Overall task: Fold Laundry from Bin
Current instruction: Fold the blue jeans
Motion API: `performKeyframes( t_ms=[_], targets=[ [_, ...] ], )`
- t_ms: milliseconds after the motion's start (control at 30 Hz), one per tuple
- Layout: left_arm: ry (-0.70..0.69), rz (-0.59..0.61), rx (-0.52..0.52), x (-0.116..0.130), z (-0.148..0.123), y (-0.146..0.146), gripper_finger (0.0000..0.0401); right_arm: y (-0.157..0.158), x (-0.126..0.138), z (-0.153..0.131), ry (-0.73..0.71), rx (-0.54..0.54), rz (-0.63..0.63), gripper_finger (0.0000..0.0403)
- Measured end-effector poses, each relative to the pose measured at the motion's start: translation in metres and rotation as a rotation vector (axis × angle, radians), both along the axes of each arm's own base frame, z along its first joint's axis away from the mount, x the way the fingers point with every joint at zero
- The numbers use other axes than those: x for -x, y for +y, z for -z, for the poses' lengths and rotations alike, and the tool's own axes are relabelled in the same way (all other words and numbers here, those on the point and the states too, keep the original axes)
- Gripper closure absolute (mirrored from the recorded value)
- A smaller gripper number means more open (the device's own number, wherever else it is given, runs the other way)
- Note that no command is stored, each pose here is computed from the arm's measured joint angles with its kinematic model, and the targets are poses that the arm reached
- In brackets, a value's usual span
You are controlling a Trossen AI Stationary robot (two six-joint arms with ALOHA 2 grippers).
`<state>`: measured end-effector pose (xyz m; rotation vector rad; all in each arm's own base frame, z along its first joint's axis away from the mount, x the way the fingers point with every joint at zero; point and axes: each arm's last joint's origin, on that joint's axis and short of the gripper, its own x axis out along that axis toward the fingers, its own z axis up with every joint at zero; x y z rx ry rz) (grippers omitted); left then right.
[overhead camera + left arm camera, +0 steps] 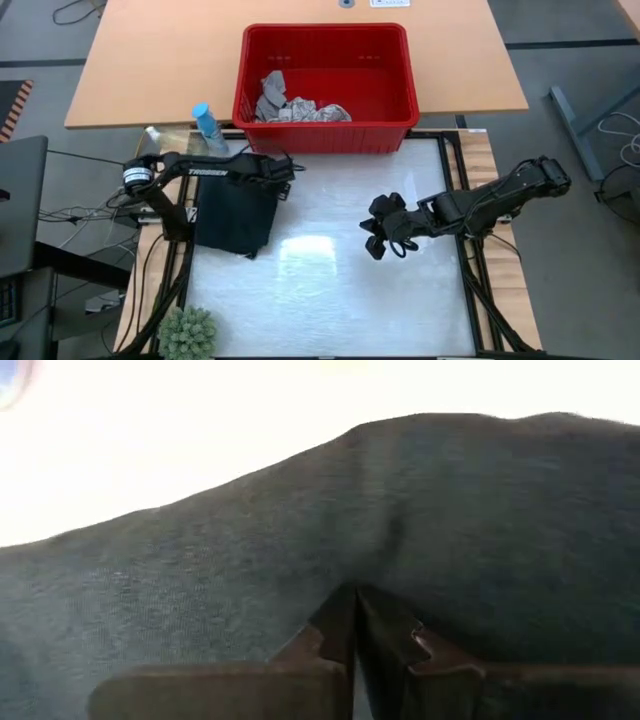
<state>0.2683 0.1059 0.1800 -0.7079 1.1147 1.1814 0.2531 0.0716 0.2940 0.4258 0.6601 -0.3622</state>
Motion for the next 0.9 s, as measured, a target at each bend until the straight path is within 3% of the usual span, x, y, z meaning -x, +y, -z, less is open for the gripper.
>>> performKeyframes(
  t_ms=[433, 800, 900],
  targets=[
    [-0.273, 0.106, -0.053, -0.026, -0.022, -0.027, 0.0401, -0.013, -0.004, 0.000, 0.013, 0.057, 0.000, 0.0373],
    [-0.309, 0.174, -0.084, -0.042, -0.058, -0.034, 0.0401, -0.018, -0.009, -0.008, -0.051, 0.066, -0.008, 0.0373],
    [-0.311, 0.193, -0.022, -0.043, -0.071, -0.035, 0.0401, -0.018, -0.010, -0.010, -0.056, 0.065, -0.008, 0.0373]
  ],
)
